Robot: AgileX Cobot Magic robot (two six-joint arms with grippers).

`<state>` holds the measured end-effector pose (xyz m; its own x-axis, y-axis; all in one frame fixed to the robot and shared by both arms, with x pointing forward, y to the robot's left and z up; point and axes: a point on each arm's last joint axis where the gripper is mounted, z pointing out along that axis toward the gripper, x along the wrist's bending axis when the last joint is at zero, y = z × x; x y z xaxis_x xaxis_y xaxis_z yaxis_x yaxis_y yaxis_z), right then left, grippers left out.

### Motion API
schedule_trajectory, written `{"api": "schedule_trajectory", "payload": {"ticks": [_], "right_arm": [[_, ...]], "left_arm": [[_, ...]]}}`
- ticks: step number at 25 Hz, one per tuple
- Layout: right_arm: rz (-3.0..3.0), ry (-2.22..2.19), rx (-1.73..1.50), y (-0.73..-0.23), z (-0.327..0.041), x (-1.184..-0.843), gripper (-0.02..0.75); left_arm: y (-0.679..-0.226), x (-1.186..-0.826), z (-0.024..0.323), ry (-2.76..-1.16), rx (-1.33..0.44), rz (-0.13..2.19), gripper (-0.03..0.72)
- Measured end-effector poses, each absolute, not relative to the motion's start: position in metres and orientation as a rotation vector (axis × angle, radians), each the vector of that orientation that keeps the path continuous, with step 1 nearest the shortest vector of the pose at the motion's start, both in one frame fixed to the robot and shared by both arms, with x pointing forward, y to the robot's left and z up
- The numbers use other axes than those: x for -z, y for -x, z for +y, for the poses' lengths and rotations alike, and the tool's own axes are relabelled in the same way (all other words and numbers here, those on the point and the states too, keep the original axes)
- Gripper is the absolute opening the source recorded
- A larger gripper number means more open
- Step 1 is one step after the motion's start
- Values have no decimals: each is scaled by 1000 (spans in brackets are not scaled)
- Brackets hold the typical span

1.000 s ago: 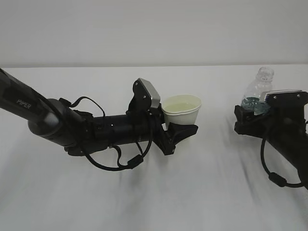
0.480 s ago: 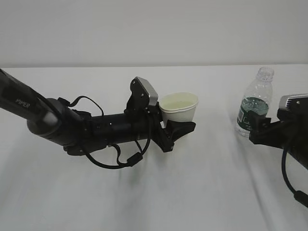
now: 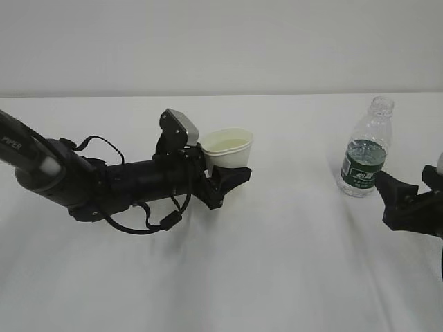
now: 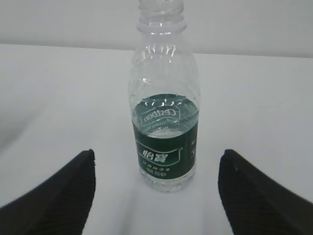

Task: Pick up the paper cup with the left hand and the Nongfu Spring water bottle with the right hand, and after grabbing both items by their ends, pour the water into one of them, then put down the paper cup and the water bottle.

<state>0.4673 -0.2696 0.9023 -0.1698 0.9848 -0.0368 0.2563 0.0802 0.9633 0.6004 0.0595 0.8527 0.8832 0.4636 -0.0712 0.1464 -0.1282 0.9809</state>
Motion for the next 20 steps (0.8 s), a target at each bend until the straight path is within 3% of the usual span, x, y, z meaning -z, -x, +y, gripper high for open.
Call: {"api": "schedule_trajectory", "payload": {"ticks": [9,20], "right_arm": [[1596,-1303,-1125,-446,-271,-898,588],[1596,-1303,-1125,-446,-271,-898,588]], "left_arm": [[-603,-852,95,-1718,-408,519,431],[-594,-850,156,-1620,-569,744,430]]}}
